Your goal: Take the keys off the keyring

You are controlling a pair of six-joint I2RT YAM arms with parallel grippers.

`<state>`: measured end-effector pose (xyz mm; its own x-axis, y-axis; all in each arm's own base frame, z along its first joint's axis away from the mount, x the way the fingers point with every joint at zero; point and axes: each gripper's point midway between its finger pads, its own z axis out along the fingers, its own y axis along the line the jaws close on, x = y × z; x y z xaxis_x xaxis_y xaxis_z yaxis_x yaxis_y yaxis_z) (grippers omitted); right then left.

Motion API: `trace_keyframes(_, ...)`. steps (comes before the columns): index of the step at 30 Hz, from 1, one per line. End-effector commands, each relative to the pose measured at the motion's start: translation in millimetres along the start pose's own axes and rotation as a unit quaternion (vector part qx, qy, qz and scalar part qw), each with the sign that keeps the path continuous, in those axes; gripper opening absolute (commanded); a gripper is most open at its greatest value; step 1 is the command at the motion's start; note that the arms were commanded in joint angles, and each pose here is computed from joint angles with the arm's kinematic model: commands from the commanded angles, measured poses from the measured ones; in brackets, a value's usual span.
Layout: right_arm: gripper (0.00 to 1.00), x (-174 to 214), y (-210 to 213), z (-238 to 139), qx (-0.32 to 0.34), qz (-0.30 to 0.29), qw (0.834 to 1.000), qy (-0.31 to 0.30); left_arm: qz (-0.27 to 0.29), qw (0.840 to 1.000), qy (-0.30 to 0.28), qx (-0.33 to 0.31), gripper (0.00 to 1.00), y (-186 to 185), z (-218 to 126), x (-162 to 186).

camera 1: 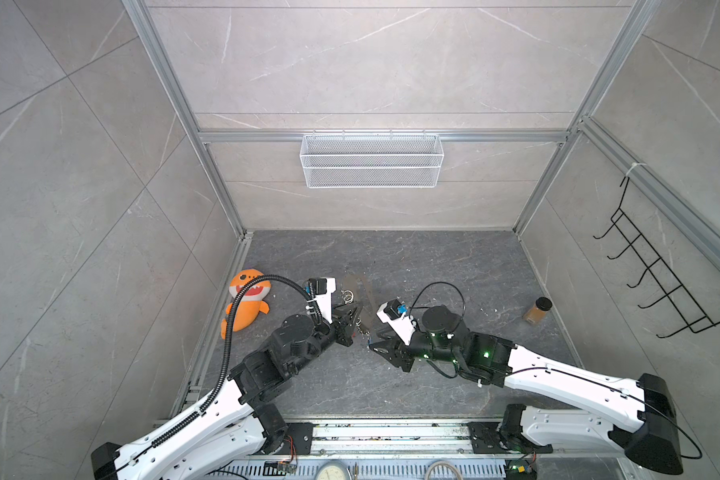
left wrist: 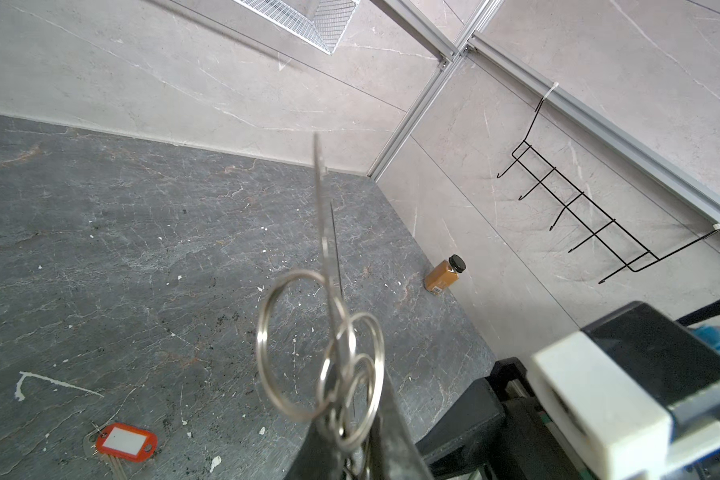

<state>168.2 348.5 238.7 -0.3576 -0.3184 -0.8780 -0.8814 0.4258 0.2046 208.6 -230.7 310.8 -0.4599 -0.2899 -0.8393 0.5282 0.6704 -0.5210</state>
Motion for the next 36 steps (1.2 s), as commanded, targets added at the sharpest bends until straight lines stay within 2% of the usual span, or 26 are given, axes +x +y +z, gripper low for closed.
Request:
trace_keyframes(1,0.42,-9.4,-1.7,4.3,0.007,-0.014,1.0,-0.018,-0.014,0.999,-0.041,0.032,0.0,-19.0,-10.9,-30.1)
trace_keyframes(24,0.22,-27.0,-2.3,6.8,0.013,-0.021,0.999,-0.046,-0.017,0.998,-0.037,0.042,0.0,-21.5,-11.5,-27.1)
trace_keyframes(27,0.16,-27.3,-3.4,5.6,0.016,-0.022,0.998,-0.048,-0.018,0.998,-0.037,0.041,0.0,-20.5,-11.4,-26.7)
trace_keyframes(32,0.0,-26.6,-4.0,3.9,0.018,-0.021,0.998,-0.049,-0.019,0.998,-0.035,0.038,0.0,-19.2,-10.7,-25.2)
trace_keyframes(35,0.0,-25.9,-4.4,-0.5,0.021,-0.02,0.999,-0.045,-0.02,0.999,-0.035,0.032,0.0,-16.7,-11.6,-24.5)
trace_keyframes(36,0.0,-25.3,-4.7,-2.6,0.023,-0.021,0.999,-0.043,-0.021,0.999,-0.034,0.028,0.03,-14.6,-11.8,-23.6)
